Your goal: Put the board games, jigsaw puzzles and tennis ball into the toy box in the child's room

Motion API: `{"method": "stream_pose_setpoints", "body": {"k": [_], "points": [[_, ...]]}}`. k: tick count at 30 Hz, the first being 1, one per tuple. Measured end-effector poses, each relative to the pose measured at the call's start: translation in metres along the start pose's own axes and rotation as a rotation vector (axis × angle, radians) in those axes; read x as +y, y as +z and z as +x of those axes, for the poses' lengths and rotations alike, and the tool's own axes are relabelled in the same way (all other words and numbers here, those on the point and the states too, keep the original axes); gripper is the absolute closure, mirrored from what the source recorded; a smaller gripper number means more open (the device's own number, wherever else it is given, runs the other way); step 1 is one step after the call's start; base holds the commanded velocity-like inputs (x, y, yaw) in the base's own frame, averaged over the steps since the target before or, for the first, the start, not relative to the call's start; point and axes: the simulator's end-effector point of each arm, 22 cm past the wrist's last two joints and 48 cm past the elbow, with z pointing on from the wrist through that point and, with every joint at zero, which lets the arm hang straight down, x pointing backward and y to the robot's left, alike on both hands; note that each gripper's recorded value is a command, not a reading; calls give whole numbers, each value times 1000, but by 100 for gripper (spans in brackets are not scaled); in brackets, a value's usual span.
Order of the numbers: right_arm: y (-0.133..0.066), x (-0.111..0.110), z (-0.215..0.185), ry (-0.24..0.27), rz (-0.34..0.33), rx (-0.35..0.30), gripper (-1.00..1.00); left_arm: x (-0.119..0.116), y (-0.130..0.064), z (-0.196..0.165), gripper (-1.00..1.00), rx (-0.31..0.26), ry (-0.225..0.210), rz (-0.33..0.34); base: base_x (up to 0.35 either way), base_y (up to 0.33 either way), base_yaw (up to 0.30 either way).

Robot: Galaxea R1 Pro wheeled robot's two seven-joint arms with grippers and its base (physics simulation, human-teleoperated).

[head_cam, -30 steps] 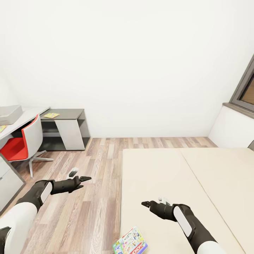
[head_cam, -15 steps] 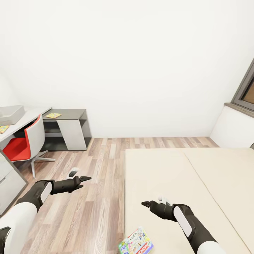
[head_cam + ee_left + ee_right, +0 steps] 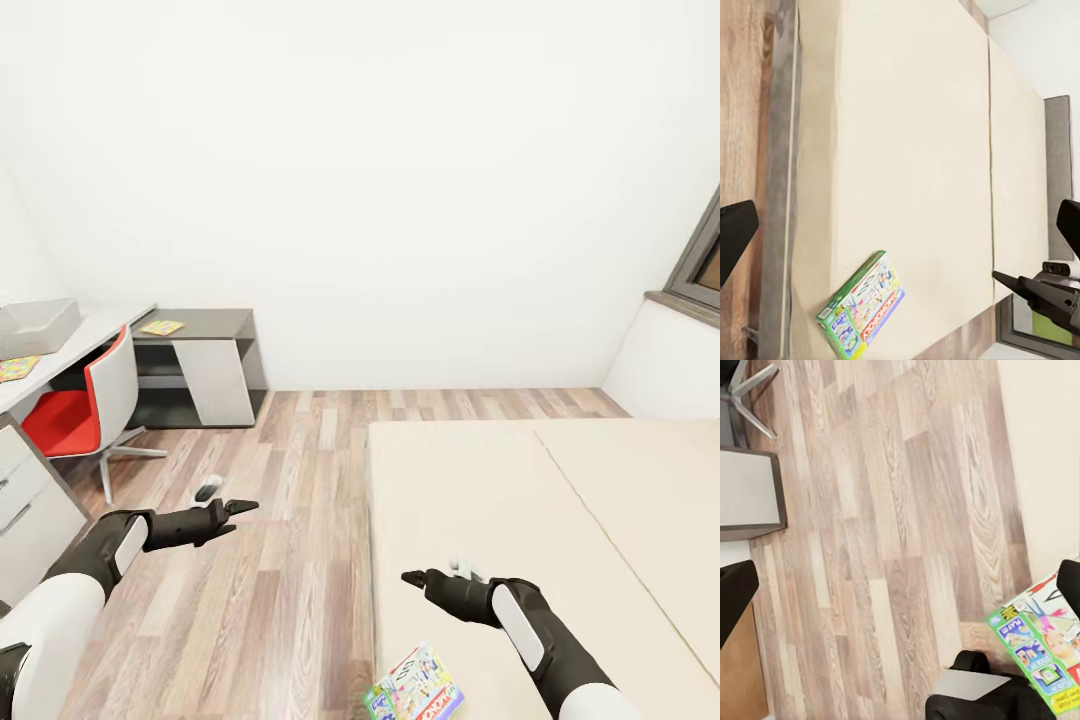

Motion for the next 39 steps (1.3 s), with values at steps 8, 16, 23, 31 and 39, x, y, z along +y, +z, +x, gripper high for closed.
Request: {"method": "stream_pose_setpoints", "body": {"k": [8, 16, 23, 31, 39], "points": [[0, 0, 0, 0, 0, -1, -100, 0, 0, 0, -100, 0, 0, 0, 0, 165, 0], [0, 0, 0, 0, 0, -1, -100, 0, 0, 0, -100, 0, 0, 0, 0, 150, 0], [0, 0, 0, 0, -1, -1, -100, 0, -1, 0, -100, -1, 0, 0, 0, 148, 0], [0, 0, 0, 0, -1, -1, -100, 0, -1, 0, -100, -1, 0, 0, 0, 148, 0], [0, 0, 0, 0, -1, -1, -100, 1, -1, -1, -100, -2, 0, -1, 0, 148, 0]]}}
